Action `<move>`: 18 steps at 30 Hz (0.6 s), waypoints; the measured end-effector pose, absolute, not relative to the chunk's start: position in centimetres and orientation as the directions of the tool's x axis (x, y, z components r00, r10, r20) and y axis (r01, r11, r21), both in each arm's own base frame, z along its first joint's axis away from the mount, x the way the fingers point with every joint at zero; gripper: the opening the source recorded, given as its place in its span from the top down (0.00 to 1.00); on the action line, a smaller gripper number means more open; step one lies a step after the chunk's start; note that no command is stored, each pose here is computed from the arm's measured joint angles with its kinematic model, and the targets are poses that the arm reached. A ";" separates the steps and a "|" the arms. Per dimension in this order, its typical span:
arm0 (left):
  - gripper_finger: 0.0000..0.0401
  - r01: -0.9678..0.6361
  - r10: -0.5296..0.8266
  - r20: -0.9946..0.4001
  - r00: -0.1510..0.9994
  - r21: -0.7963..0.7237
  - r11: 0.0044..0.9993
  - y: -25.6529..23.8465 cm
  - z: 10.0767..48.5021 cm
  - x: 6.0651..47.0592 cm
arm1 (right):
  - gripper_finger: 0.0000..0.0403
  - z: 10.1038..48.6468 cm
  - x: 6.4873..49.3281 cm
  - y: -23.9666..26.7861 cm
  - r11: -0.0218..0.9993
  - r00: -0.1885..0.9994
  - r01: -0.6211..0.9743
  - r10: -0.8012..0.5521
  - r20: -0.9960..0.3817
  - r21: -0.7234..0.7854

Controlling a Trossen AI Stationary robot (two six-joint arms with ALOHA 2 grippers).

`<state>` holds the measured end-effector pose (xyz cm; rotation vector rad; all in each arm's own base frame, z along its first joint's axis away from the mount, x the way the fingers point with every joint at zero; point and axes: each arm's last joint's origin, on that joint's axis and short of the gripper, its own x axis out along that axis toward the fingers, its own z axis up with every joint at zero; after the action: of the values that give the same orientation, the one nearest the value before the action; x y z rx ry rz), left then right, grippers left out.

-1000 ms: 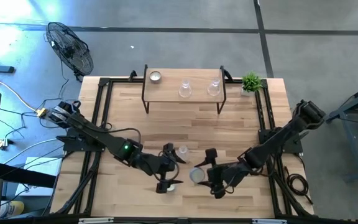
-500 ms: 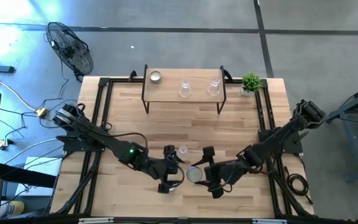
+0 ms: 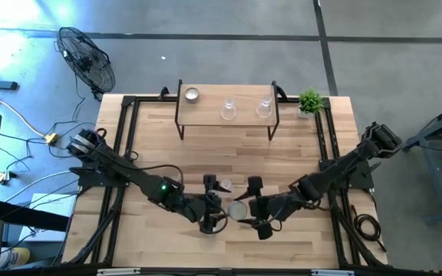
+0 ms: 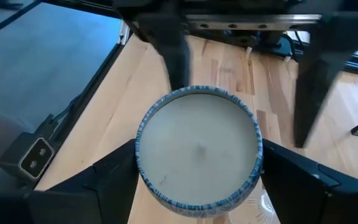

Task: Pick & Place candle stick holders
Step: Put the blue patterned scented candle on the shelf

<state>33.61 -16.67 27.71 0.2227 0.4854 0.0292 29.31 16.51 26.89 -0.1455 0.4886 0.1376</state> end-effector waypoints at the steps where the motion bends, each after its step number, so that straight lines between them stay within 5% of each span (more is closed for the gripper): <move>1: 0.11 0.024 0.081 -0.457 0.886 0.221 0.975 -16.8 27.7 33.6 | 0.30 26.9 29.4 16.4 0.981 0.875 -0.161 0.091 -0.476 -0.108; 18: 0.11 0.005 0.128 -0.379 0.917 0.330 0.944 -19.0 28.3 32.5 | 0.30 26.9 29.9 15.5 0.988 0.876 -0.134 0.079 -0.476 -0.083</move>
<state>32.49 -18.97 28.30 0.3323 0.4078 0.0643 29.88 15.52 26.90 -0.1144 0.4916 0.1112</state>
